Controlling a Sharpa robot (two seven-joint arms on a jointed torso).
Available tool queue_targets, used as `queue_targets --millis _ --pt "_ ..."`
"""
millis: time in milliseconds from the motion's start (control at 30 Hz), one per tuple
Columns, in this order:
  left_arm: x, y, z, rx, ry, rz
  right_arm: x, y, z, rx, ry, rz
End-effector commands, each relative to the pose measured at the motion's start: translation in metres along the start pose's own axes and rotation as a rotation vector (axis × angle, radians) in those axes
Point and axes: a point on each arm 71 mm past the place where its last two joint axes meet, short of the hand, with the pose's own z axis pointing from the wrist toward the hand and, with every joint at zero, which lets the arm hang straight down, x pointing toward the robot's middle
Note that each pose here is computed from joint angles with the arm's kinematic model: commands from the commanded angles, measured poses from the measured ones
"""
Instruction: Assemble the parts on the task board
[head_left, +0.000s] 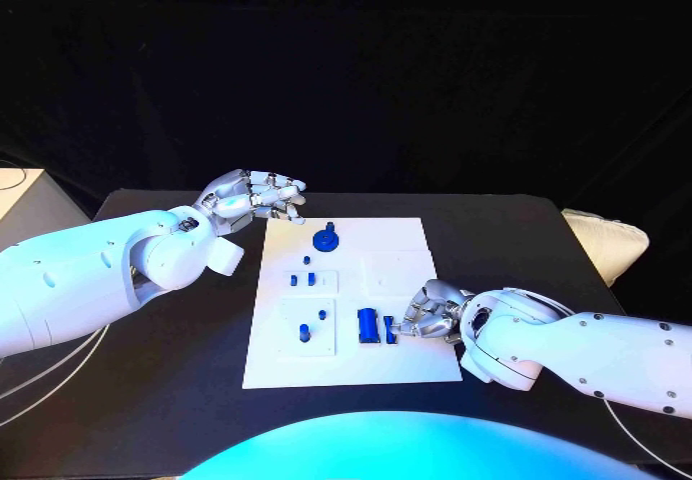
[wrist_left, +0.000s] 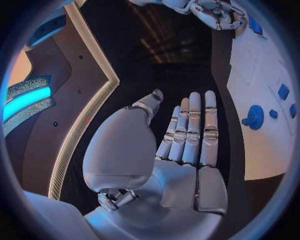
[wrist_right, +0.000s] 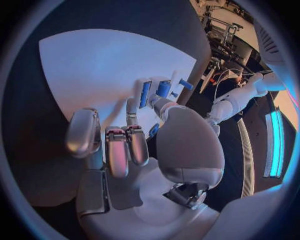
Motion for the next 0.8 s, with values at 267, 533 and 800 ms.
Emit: queue_targets --millis 267,533,800 --pt "-0.0083 -0.0003 0.0023 0.027 -0.042 -0.018 -0.039 -0.003 0.003 -0.287 -0.138 0.309" --pt "-0.025 0.0039 0.0105 0.1 -0.203 -0.022 -0.113 -0.02 0.032 -0.379 -0.279 0.596" --pt "-0.0304 0.0148 0.0232 0.142 -0.332 -0.016 -0.165 -0.031 0.059 -0.433 -0.401 0.715"
